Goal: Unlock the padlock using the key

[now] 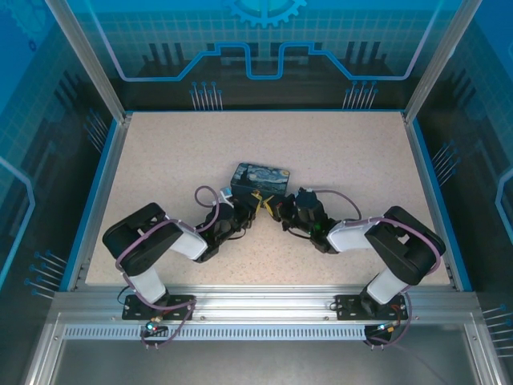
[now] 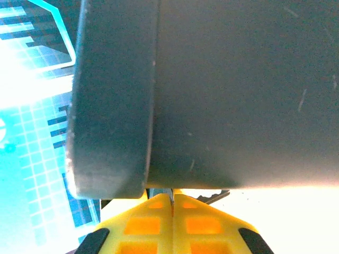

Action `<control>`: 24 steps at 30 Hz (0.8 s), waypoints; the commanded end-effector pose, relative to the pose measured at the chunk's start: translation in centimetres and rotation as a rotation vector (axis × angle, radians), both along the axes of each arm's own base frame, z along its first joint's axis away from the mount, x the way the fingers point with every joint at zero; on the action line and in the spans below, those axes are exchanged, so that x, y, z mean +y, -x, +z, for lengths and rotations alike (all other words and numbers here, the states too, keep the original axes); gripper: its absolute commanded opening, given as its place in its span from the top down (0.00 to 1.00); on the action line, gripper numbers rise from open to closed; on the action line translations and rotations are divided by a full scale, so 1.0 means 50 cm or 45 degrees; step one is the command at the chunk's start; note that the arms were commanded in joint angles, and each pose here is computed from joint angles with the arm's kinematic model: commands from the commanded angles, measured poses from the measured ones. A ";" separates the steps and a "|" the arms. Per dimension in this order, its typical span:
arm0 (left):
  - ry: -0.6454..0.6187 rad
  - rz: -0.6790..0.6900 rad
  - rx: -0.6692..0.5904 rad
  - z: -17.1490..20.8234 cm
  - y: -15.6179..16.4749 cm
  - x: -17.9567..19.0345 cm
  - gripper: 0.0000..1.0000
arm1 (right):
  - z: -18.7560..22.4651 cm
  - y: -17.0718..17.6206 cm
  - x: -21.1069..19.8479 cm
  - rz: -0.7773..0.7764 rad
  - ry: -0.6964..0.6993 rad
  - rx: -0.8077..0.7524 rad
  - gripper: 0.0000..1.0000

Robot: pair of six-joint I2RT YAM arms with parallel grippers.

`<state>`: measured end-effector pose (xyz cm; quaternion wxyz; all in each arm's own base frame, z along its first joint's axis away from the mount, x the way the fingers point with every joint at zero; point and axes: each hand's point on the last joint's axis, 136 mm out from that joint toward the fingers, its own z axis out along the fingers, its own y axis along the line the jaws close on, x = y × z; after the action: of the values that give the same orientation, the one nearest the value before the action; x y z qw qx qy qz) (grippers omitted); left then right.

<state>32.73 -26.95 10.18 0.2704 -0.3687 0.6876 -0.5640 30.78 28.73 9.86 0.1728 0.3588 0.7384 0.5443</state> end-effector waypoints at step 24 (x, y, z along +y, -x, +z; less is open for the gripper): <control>0.166 -0.138 -0.088 0.034 0.033 -0.054 1.00 | 0.047 0.027 0.009 0.146 0.135 -0.101 0.39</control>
<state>32.43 -27.70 9.77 0.2603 -0.3680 0.6749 -0.5842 29.90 28.28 9.58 0.1826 0.3188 0.7870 0.4957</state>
